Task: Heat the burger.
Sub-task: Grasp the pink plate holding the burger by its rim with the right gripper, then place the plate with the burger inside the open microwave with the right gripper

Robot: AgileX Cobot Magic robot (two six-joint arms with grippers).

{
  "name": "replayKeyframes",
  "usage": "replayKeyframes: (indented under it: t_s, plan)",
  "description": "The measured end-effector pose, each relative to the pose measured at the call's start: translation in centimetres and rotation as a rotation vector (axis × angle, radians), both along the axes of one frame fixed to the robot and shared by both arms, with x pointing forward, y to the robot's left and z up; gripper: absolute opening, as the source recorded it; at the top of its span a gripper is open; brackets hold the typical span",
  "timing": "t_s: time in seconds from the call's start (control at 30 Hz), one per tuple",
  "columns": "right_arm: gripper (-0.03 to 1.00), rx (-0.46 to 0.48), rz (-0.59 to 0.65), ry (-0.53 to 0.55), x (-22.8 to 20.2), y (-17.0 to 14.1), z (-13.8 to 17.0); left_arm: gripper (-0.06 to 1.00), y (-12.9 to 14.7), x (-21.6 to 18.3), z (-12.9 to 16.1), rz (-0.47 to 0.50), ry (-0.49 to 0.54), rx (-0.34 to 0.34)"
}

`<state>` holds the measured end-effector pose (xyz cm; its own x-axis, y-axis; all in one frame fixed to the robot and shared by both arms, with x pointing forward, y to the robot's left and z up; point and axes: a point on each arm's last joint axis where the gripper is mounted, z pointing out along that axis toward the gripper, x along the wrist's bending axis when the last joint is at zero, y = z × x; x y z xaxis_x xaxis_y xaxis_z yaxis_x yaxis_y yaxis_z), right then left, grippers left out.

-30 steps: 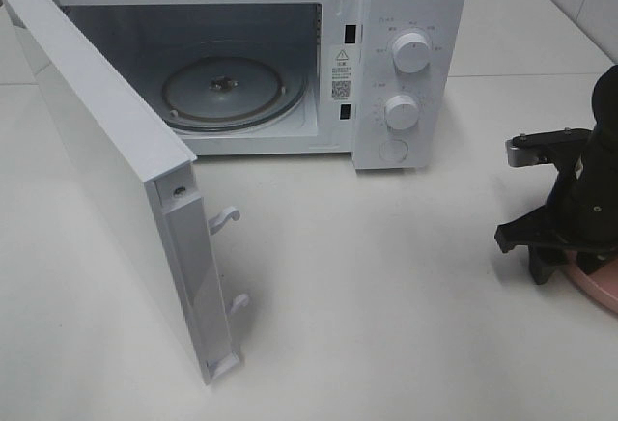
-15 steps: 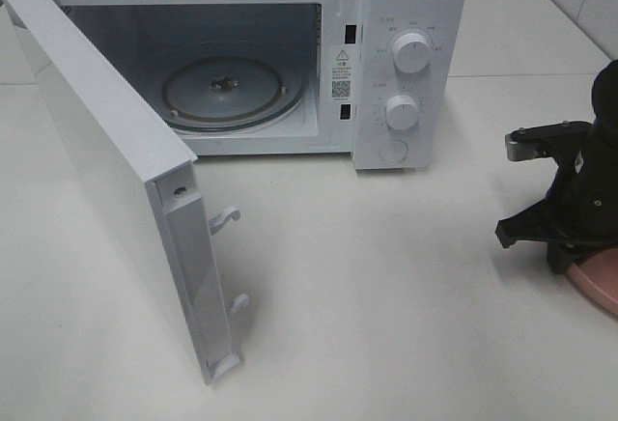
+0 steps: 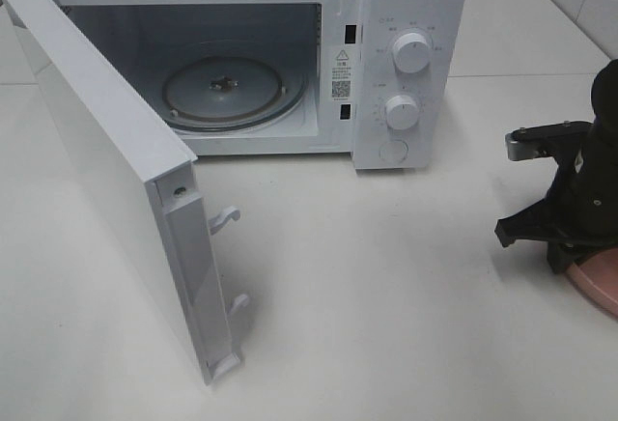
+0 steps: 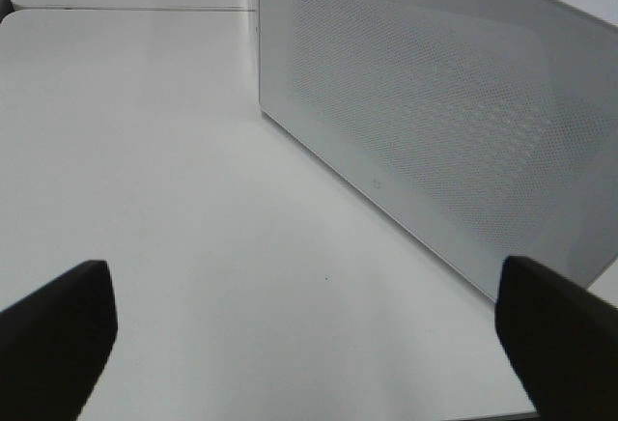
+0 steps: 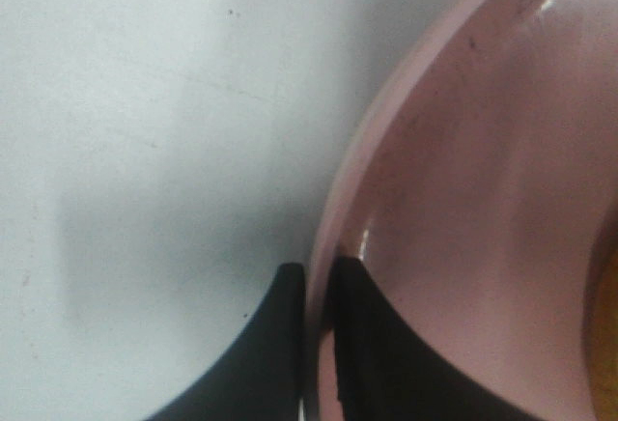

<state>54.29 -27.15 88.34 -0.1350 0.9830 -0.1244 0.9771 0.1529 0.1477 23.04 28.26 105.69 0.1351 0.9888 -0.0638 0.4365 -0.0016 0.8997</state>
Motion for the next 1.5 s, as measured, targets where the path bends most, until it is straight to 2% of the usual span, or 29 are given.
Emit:
replayKeyframes:
  t_s: [0.53, 1.13, 1.5]
  plan:
    - [0.03, -0.084, -0.011, 0.050, -0.9, 0.5, 0.7, 0.99, 0.0, 0.0, 0.0, 0.000, 0.000, 0.000]
    - [0.02, -0.106, -0.061, 0.012, -2.0, 0.7, 3.7, 0.99, 0.0, 0.0, 0.0, 0.000, 0.000, 0.001]
    - [0.02, -0.155, 0.026, 0.013, -3.1, 2.5, 5.3, 0.99, 0.0, 0.0, 0.0, 0.000, 0.000, 0.001]
